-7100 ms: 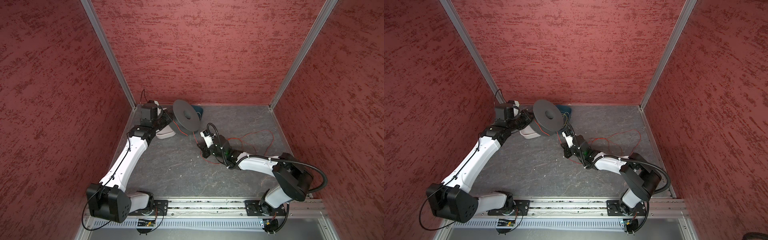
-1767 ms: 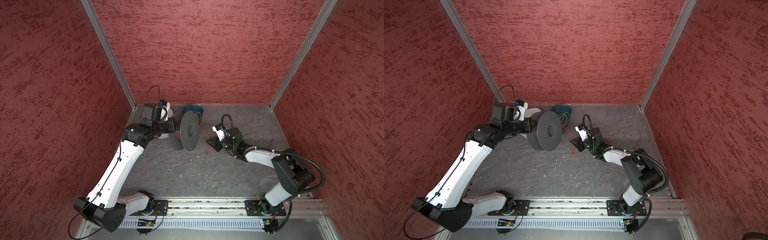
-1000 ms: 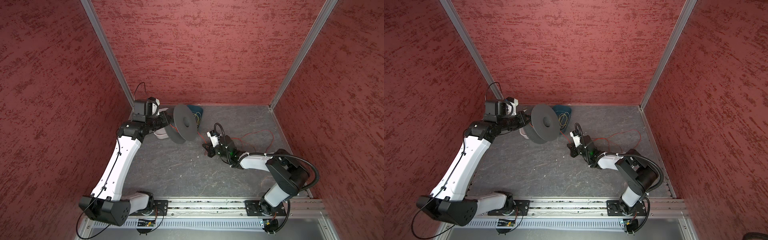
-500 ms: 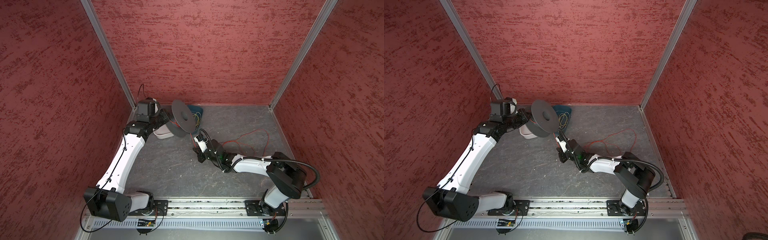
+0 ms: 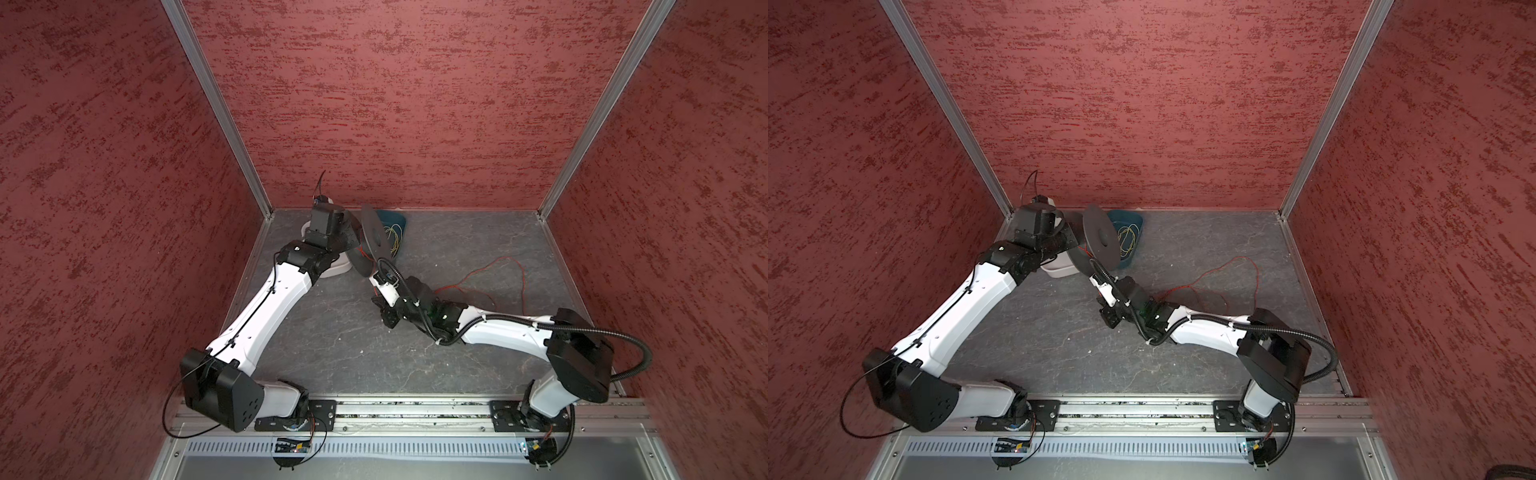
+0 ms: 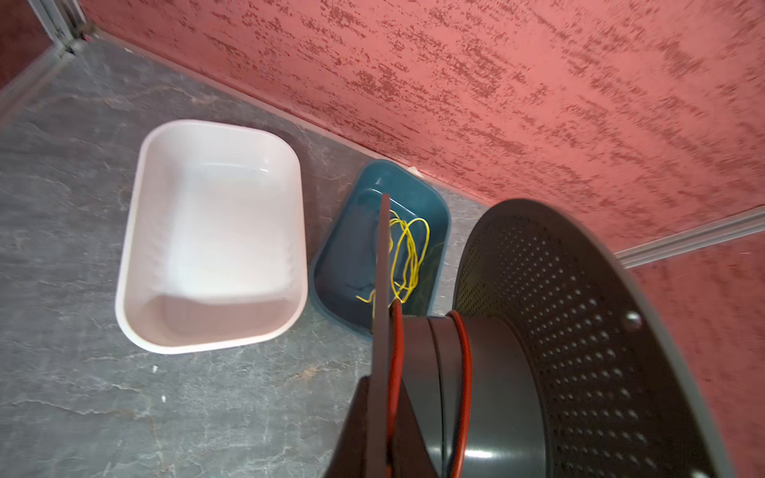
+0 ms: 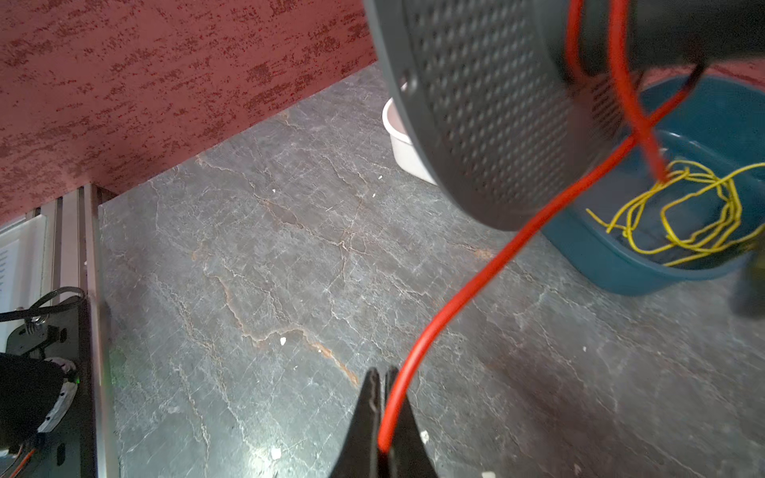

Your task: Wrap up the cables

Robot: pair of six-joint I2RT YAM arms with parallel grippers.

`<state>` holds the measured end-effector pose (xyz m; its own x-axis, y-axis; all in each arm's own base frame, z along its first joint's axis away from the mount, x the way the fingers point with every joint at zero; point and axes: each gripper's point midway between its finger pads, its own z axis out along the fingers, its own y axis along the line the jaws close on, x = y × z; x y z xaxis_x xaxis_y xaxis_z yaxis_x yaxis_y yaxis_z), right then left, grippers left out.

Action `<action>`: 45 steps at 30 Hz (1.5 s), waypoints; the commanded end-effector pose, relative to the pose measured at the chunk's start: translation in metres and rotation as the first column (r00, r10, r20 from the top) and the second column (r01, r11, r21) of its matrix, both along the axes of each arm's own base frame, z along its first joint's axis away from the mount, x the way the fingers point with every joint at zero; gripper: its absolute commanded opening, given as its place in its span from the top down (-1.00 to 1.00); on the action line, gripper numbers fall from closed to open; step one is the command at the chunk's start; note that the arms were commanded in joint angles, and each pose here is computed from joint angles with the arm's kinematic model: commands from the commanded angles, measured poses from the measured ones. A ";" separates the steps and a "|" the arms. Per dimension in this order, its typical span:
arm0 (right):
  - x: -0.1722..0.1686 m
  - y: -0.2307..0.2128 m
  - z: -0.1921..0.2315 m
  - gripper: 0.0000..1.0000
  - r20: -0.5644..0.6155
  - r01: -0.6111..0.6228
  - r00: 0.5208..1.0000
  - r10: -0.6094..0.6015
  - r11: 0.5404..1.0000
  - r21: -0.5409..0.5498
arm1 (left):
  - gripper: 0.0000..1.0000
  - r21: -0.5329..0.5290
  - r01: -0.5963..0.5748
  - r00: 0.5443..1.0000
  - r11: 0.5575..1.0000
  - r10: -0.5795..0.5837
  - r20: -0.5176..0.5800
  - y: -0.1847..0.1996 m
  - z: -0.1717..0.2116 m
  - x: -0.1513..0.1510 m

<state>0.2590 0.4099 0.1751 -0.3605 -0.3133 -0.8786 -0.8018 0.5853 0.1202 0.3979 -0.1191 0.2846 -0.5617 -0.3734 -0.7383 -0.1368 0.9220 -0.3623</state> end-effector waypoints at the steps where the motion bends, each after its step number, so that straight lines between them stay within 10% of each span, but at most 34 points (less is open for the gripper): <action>1: -0.002 -0.009 0.037 1.00 0.061 0.013 0.998 -0.012 1.000 -0.026 | 1.00 0.137 -0.084 0.992 0.987 0.070 0.105 0.017 0.032 0.007; 13: 0.031 -0.049 0.092 1.00 0.255 0.248 0.940 -0.226 0.967 -0.055 | 1.00 0.370 -0.006 1.000 0.929 0.015 -0.022 -0.010 0.007 -0.002; 25: 0.066 -0.092 0.139 0.80 0.452 0.496 0.756 -0.474 0.865 0.077 | 1.00 0.385 0.146 0.986 0.911 -0.105 -0.126 -0.050 -0.004 -0.010; 45: 0.103 -0.090 0.113 0.82 0.256 0.348 0.902 -0.349 0.936 0.050 | 1.00 0.435 0.305 0.952 0.847 -0.256 -0.168 -0.067 -0.009 -0.031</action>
